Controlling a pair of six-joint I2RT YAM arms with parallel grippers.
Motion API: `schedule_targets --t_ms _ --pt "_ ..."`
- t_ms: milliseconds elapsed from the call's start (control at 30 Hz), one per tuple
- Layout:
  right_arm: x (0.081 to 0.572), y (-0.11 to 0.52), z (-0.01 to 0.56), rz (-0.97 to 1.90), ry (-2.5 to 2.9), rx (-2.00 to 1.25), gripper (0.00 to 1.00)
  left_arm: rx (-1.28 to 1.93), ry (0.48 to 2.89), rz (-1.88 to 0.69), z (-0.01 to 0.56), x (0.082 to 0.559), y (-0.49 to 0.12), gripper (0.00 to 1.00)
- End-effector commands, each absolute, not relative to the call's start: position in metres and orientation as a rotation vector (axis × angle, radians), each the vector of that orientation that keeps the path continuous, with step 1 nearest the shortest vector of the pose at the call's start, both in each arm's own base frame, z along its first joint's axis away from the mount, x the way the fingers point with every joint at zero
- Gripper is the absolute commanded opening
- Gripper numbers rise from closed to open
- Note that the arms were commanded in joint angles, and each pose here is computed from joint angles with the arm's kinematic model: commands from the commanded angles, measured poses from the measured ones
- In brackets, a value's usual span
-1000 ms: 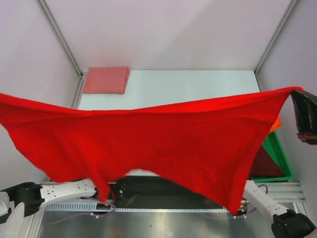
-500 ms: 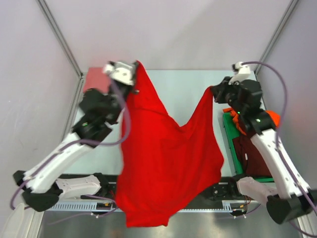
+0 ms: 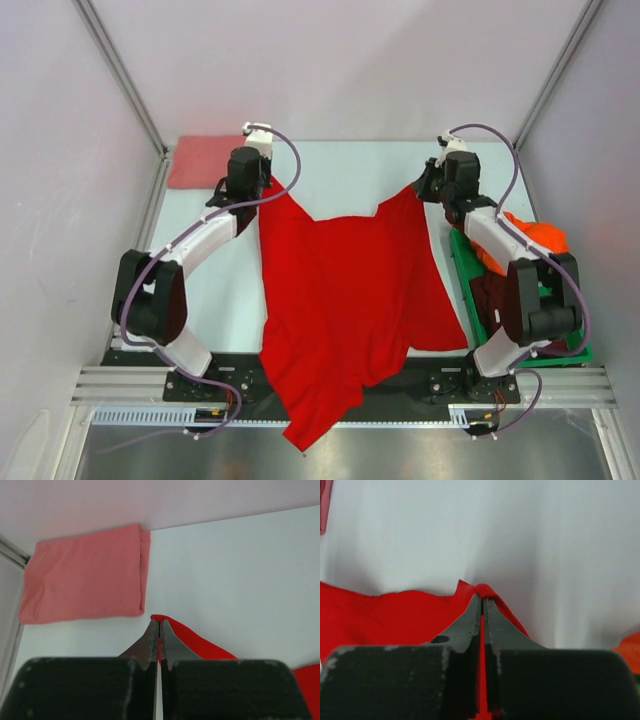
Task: Fold and stack the t-shirts
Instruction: Flatten the tshirt out
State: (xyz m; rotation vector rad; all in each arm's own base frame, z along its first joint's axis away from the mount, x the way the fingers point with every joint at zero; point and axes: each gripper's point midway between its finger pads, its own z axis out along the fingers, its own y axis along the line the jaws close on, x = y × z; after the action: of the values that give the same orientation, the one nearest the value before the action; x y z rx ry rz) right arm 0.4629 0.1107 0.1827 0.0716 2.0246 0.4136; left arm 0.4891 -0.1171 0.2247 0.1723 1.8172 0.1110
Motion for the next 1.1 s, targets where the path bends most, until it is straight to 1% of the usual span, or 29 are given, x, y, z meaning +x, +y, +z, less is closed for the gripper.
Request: schedule_targets --t_ms 0,100,200,233,267,300,333,367,400,433,467,533,567,667,700,733,767,800,833,867,900,1000,1033,1067 --pt "0.496 0.105 0.236 0.432 1.866 0.056 0.00 0.062 1.632 0.005 0.302 0.506 -0.112 0.00" --pt "0.492 0.101 0.248 0.426 1.862 0.059 0.00 0.059 1.574 -0.037 0.335 0.497 -0.110 0.00" --pt "0.473 0.100 0.290 0.432 1.796 0.046 0.00 0.063 1.468 -0.091 0.394 0.471 -0.110 0.00" --pt "0.467 0.099 0.306 0.432 1.768 0.040 0.00 0.068 1.394 -0.123 0.429 0.450 -0.108 0.00" --pt "0.448 0.096 0.335 0.429 1.719 0.027 0.00 0.077 1.302 -0.157 0.469 0.424 -0.105 0.00" --pt "0.439 0.095 0.350 0.432 1.686 0.022 0.00 0.075 1.290 -0.159 0.474 0.423 -0.105 0.00" --pt "0.427 0.094 0.370 0.426 1.641 -0.006 0.00 0.091 1.239 -0.186 0.494 0.409 -0.106 0.00" --pt "0.415 0.096 0.390 0.435 1.589 -0.041 0.00 0.092 1.145 -0.206 0.533 0.380 -0.100 0.00" --pt "0.392 0.094 0.423 0.431 1.504 -0.065 0.00 0.104 1.099 -0.223 0.552 0.365 -0.100 0.00" --pt "0.383 0.092 0.438 0.414 1.461 -0.087 0.00 0.135 1.051 -0.253 0.570 0.348 -0.103 0.00" --pt "0.372 0.090 0.464 0.402 1.406 -0.100 0.00 0.141 0.972 -0.252 0.602 0.321 -0.096 0.00" --pt "0.349 0.084 0.501 0.354 1.313 -0.134 0.00 0.133 0.885 -0.256 0.634 0.291 -0.088 0.00" --pt "0.338 0.081 0.525 0.334 1.254 -0.142 0.00 0.138 0.846 -0.244 0.645 0.279 -0.084 0.00" --pt "0.321 0.073 0.562 0.263 1.145 -0.174 0.00 0.178 0.732 -0.229 0.684 0.241 -0.079 0.00" --pt "0.309 0.071 0.586 0.253 1.088 -0.182 0.00 0.189 0.715 -0.218 0.692 0.237 -0.079 0.00" --pt "0.307 0.073 0.595 0.258 1.070 -0.195 0.00 0.194 0.702 -0.205 0.700 0.229 -0.078 0.00" --pt "0.300 0.074 0.606 0.262 1.043 -0.205 0.00 0.202 0.650 -0.188 0.719 0.211 -0.075 0.00" --pt "0.288 0.075 0.627 0.265 0.977 -0.215 0.00 0.212 0.632 -0.192 0.726 0.205 -0.076 0.00" --pt "0.278 0.076 0.638 0.270 0.940 -0.229 0.00 0.216 0.618 -0.188 0.732 0.198 -0.075 0.01" --pt "0.272 0.077 0.646 0.271 0.917 -0.234 0.00 0.214 0.569 -0.189 0.748 0.179 -0.070 0.00" --pt "0.261 0.076 0.657 0.271 0.884 -0.238 0.00 0.218 0.543 -0.196 0.755 0.169 -0.069 0.00" --pt "0.234 0.077 0.675 0.277 0.826 -0.262 0.00 0.226 0.462 -0.219 0.773 0.131 -0.061 0.00" --pt "0.226 0.079 0.676 0.286 0.818 -0.281 0.00 0.228 0.427 -0.227 0.777 0.111 -0.056 0.00" --pt "0.210 0.078 0.681 0.285 0.793 -0.288 0.00 0.224 0.401 -0.245 0.780 0.097 -0.053 0.01"
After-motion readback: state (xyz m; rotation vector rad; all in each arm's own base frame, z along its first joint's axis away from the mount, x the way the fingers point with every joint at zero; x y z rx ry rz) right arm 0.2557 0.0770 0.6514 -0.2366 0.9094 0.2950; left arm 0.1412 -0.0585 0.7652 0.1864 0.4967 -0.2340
